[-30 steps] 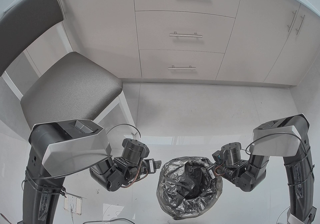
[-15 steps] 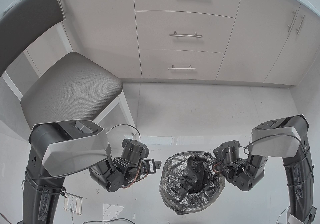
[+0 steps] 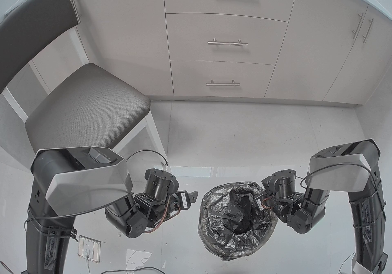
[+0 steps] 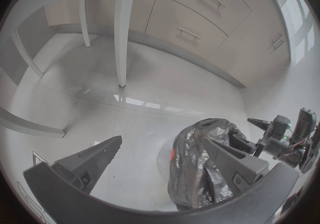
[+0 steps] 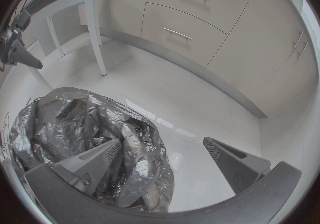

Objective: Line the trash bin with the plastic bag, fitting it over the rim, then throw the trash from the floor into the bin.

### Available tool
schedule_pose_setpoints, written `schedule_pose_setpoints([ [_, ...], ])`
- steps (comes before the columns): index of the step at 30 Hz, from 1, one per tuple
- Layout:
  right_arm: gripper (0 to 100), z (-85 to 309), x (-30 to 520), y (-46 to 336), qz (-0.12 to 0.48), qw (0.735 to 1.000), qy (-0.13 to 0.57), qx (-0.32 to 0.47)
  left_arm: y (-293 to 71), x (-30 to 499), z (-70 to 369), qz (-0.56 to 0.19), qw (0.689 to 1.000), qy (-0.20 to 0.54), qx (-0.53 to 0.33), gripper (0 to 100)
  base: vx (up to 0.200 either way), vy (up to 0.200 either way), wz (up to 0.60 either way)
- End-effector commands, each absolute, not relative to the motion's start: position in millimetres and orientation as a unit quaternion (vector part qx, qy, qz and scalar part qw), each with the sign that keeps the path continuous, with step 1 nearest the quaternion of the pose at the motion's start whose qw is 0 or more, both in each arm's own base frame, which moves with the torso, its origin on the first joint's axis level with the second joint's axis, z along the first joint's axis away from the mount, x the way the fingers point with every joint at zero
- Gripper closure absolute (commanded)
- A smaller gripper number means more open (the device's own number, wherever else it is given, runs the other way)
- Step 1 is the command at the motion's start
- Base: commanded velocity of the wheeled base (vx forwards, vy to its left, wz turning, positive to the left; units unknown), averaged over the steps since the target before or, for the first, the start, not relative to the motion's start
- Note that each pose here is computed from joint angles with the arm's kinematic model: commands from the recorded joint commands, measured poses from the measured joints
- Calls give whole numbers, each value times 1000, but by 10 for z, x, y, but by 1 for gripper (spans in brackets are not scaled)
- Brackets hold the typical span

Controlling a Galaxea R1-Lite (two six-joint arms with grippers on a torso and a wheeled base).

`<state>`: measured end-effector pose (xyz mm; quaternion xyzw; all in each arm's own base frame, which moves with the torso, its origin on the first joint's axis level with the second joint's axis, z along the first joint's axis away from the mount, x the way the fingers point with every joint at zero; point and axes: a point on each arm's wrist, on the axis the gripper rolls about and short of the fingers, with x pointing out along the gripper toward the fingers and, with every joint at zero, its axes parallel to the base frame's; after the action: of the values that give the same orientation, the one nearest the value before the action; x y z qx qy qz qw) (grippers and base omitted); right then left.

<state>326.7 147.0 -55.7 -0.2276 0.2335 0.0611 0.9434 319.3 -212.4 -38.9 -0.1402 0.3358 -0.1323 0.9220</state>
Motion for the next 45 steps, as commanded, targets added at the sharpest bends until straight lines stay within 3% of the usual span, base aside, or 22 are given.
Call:
schedule_pose_setpoints([
  [1, 0, -427, 3119, 1476, 106, 940, 235, -221, -2118, 3001, 20, -156, 926, 309, -152, 0, 0, 0, 0],
  [6, 0, -310, 2980, 1498, 179, 934, 232, -203, -2275, 2801, 101, -190, 920, 311, -143, 0, 0, 0, 0],
  [16, 0, -234, 3037, 1487, 169, 947, 205, -181, -2484, 2691, -208, -213, 909, 343, -109, 0, 0, 0, 0],
  [24, 0, -50, 3218, 1553, 149, 978, 123, -80, -2679, 2785, -442, -241, 907, 343, -36, 0, 0, 0, 0],
  [45, 0, -66, 3277, 1531, 140, 981, 112, -74, -3027, 3011, -549, -228, 873, 428, 42, 0, 0, 0, 0],
])
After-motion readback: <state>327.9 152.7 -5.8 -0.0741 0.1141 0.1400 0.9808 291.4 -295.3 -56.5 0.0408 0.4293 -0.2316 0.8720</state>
